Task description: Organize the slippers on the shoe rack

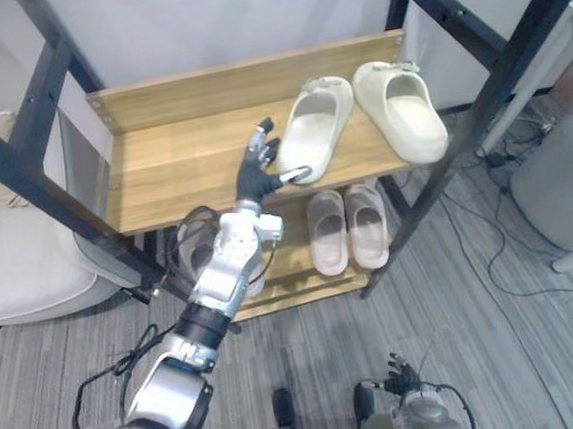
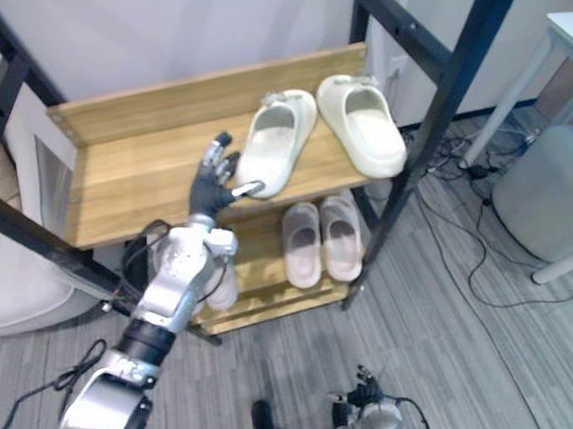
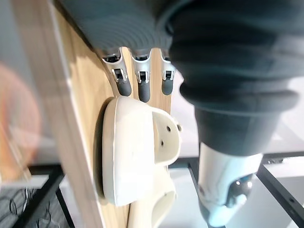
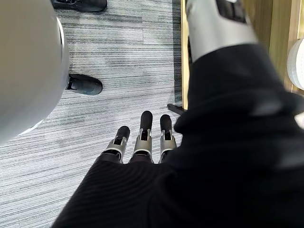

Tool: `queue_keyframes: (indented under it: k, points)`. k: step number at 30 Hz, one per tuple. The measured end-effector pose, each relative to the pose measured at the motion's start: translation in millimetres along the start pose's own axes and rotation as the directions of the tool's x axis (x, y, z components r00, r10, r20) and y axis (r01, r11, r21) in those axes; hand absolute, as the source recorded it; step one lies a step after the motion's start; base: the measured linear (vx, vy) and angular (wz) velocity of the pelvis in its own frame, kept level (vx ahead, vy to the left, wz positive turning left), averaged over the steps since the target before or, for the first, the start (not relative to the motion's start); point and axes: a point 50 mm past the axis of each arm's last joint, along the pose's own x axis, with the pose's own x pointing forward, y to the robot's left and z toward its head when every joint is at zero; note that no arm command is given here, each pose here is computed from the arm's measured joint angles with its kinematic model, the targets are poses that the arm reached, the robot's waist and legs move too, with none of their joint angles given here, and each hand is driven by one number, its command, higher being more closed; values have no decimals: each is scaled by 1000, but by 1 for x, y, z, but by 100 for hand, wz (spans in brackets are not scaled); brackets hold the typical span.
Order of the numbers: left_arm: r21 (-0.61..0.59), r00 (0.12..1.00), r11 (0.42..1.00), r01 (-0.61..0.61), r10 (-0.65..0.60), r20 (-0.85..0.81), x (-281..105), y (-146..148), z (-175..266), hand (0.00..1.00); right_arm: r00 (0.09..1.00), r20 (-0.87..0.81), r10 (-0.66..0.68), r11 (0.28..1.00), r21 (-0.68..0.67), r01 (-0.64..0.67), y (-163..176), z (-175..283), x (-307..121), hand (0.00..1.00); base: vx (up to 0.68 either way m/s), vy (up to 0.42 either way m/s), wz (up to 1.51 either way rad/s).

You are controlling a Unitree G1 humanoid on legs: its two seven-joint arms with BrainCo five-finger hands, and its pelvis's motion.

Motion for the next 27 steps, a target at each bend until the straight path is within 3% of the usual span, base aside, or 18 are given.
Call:
queue_keyframes:
  k: [13, 27]
  points:
    - [6, 1000, 1000, 13, -13, -23, 17, -8, 2, 0, 1000, -4, -7, 1000, 4, 7, 0, -1, 0, 0, 11, 4, -7]
    - [5, 998, 999, -47, 47, -40, 24, 7, 2, 0, 1000, -5, -10, 1000, 12, 10, 1, -1, 0, 0, 6, -1, -5]
